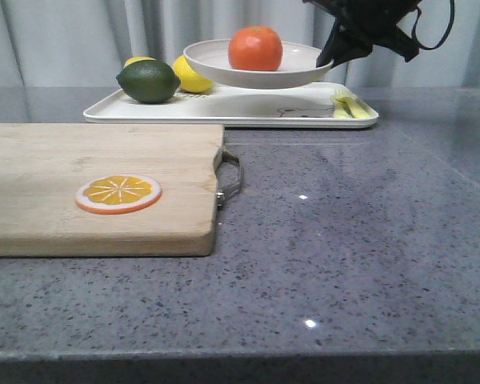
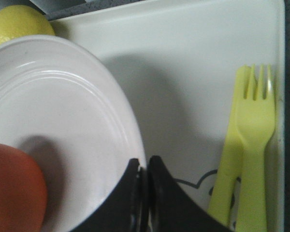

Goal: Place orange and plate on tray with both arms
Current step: 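Lower the plate onto the tray and open the right gripper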

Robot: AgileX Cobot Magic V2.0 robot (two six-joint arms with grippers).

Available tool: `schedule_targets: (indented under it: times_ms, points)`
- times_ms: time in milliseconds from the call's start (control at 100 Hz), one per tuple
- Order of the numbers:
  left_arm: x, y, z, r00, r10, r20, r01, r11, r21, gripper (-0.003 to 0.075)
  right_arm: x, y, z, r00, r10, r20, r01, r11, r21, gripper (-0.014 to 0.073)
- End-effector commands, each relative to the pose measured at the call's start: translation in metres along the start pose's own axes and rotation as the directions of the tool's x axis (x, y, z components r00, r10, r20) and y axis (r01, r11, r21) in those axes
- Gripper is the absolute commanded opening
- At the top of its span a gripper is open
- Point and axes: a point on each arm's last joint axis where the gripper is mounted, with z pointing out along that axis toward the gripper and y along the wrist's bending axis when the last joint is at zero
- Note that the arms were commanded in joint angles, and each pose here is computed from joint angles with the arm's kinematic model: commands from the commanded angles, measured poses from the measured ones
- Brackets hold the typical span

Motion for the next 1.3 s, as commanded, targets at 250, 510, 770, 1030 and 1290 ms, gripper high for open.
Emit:
schedule_targets:
  times_ms: [250, 510, 770, 1030, 1290]
  points:
    - [-0.015, 0.002, -0.007, 0.995, -0.018, 0.098, 0.020, 0.999, -0.026, 0.0565, -0.020, 0.013, -0.014, 0.993, -0.001, 0.118, 0.006, 0.999, -0.041, -0.0092]
    - [-0.015, 0.002, -0.007, 0.995, -0.018, 0.098, 0.020, 0.999, -0.026, 0.0565, -0.015, 0.006, -0.003, 0.995, 0.012, 0.100, -0.008, 0.999, -0.034, -0.0092]
    - [-0.015, 0.002, -0.007, 0.995, -0.018, 0.098, 0.020, 0.999, -0.026, 0.0565, -0.015, 0.006, -0.002, 0.995, 0.012, 0.101, -0.009, 0.999, -0.033, -0.0092]
    - [-0.015, 0.002, -0.007, 0.995, -0.018, 0.098, 0.020, 0.999, -0.026, 0.0565, -0.015, 0.006, -0.002, 0.995, 0.012, 0.102, -0.009, 0.999, -0.034, -0.0013]
    - [-0.015, 0.002, -0.007, 0.995, -0.018, 0.098, 0.020, 0.999, -0.026, 0.0565, -0.015, 0.006, -0.003, 0.995, 0.012, 0.103, -0.009, 0.999, -0.034, 0.0244]
